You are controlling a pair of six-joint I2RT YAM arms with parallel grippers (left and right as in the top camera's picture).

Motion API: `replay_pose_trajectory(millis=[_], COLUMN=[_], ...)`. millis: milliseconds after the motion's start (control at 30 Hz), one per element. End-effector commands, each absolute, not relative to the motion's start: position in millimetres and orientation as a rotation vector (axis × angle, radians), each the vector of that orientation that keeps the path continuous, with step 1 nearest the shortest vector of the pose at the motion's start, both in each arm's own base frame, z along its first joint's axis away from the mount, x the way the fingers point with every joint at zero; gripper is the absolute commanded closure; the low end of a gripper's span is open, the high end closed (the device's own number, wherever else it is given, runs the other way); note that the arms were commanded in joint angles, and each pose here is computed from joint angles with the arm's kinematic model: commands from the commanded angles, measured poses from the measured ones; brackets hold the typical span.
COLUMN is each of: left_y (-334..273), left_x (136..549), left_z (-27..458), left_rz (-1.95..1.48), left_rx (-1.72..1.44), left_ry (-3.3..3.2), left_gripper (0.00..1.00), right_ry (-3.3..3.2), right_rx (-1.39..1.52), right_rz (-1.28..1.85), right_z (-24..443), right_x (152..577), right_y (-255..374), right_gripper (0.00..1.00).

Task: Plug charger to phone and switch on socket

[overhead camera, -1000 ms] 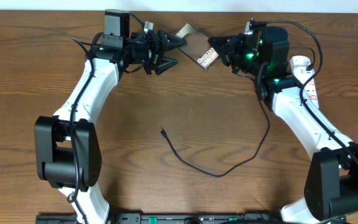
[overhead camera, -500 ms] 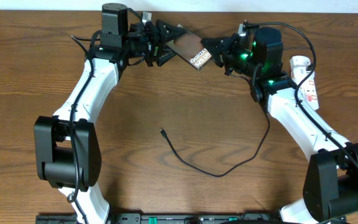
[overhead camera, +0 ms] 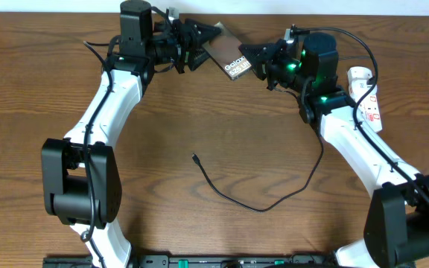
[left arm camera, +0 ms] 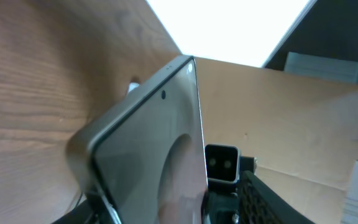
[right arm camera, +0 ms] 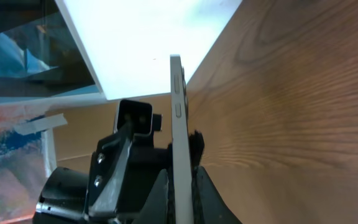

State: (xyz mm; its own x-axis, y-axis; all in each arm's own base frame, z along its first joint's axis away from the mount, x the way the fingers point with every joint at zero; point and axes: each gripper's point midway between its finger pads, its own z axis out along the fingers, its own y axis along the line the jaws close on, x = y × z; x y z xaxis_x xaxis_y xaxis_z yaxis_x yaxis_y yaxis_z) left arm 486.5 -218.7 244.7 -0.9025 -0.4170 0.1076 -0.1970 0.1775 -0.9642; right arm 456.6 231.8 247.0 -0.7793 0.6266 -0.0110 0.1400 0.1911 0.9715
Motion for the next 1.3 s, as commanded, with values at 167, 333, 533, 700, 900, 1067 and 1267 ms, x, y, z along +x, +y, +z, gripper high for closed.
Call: replay_pose_trajectory(millis=[167,333,533,700,900,1067,1267], left_y=[-230,-232,-237,-240,-240,-241,-242], left_x=[481,475,463,454,453,448,440], left_z=[292,293,303,312,320,325,325], left_rz=[-1.893,-1.924,-1.985,-2.024,-2.024,-2.047,-2.075], left_rx=[-0.393,-0.357,-0.233,-0.116,-0.064,-0.014,0.035], left_ry=[2.158,2.174,2.168,2.150,2.114,2.109,2.124], left_gripper=[0.59,0.64,0.68,0.70,0.70,0.70,0.70], right_ry=[2.147,2.154,2.173,2.190,2.198,2.213,2.212], right_rx=[0.607,0.550,0.462,0.460,0.406,0.318,0.187], right_rz=[1.670,1.655,1.668,1.672,1.687,1.672,1.653], right_z=[252,251,252,249,251,248,248], right_x=[434,432,425,423,418,413,406], right_y=[253,254,258,259,262,264,268], right_gripper=[0.99,0.99,0.99,0.99,0.99,0.99,0.99])
